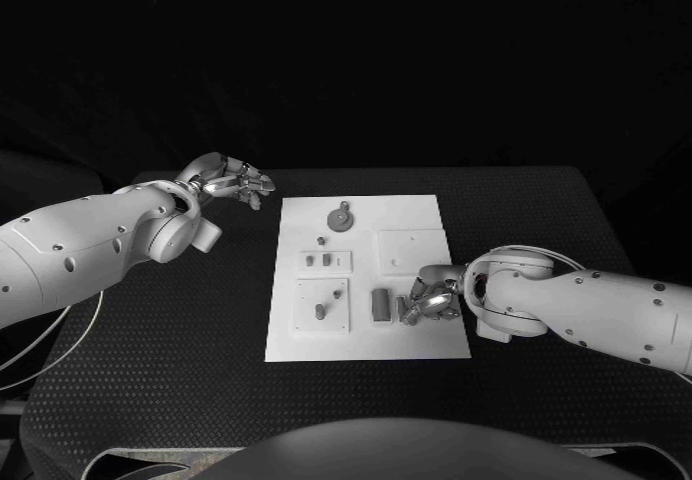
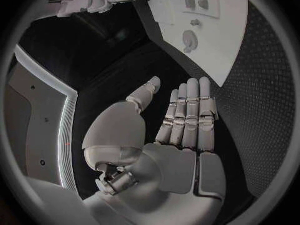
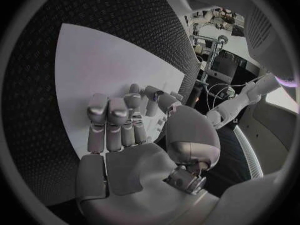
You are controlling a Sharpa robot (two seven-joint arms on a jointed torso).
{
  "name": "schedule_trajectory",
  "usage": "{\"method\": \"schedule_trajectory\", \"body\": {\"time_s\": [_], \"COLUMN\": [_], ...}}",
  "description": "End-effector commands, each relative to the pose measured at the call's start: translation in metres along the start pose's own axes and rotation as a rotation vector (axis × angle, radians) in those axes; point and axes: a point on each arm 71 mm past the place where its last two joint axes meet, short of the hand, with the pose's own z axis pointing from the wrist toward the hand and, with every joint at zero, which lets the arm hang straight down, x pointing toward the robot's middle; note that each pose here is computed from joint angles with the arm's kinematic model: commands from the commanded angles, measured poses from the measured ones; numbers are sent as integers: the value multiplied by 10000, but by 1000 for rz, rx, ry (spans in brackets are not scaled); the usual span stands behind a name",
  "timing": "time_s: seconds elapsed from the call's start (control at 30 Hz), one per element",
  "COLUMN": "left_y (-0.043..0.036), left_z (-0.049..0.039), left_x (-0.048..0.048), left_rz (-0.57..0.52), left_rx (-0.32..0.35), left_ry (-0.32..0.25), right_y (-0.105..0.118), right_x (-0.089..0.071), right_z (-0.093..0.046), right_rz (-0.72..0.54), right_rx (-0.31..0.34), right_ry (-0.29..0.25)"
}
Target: Assemble the parts on the task board
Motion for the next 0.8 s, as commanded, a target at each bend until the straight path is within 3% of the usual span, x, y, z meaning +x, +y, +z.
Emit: {"method": "schedule_trajectory", "body": {"time_s": [0.03,0.4,0.8], "left_y": [-16,-16,-15], "left_z": [3,3,-1], "left_x": [12,13,10], "left_rz": [-6,-5,-4], "left_rx": [7,7,7], "left_ry": [12,12,11], "right_y": [12,19,18], "right_x": [8,4,17], "right_z": [4,14,39], "right_rz": [-3,-3,-31], "right_rx": [-9,-9,-1], "right_ry": [5,3,34]}}
